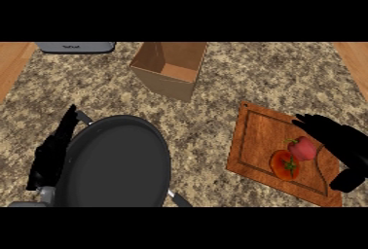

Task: Pick the bell pepper from the cutting board and place it in the cardboard box

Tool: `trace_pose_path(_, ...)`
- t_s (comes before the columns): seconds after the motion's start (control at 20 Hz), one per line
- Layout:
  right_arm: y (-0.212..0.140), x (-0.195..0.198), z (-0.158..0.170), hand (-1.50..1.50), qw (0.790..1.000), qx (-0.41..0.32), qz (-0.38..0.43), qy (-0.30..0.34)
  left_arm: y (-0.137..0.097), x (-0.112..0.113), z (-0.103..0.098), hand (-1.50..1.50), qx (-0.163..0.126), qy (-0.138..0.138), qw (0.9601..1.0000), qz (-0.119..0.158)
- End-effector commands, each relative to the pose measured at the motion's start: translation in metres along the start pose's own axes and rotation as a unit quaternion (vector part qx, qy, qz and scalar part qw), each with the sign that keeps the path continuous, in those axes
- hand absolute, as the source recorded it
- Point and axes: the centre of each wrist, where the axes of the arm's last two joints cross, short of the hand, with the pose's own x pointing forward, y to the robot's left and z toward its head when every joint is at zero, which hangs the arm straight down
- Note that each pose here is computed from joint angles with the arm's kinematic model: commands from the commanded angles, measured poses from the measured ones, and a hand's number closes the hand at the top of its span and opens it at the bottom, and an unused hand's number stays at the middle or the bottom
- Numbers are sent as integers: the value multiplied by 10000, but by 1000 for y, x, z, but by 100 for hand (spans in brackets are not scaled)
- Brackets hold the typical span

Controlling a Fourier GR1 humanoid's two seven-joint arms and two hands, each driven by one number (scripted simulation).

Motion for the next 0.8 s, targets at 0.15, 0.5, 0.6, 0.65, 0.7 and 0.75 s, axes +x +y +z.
trace_pose_path(0.15, 17, 10, 0, -150, 10000, 8, 3, 34, 13, -1, -3, 0, 4, -5, 10000, -80)
trace_pose_path(0.5, 27, -3, -25, -150, 10000, 18, -2, -5, -15, 11, 11, 0, -29, -6, 10000, -76)
trace_pose_path(0.6, 17, -11, -24, -150, 10000, -55, -73, -27, -18, 7, 7, 0, -130, -87, 9999, -27)
trace_pose_path(0.65, 21, -3, -26, -150, 10000, -31, -82, 35, 22, 6, 11, 0, -43, -24, 10000, -10)
trace_pose_path(0.7, 19, -6, -29, -150, 9999, -14, -104, -41, 9, 7, -3, 0, -32, -27, 10000, 64)
trace_pose_path(0.75, 31, -4, -18, -150, 9999, -7, -100, 37, 14, 0, 1, 0, 47, 21, 10000, 42)
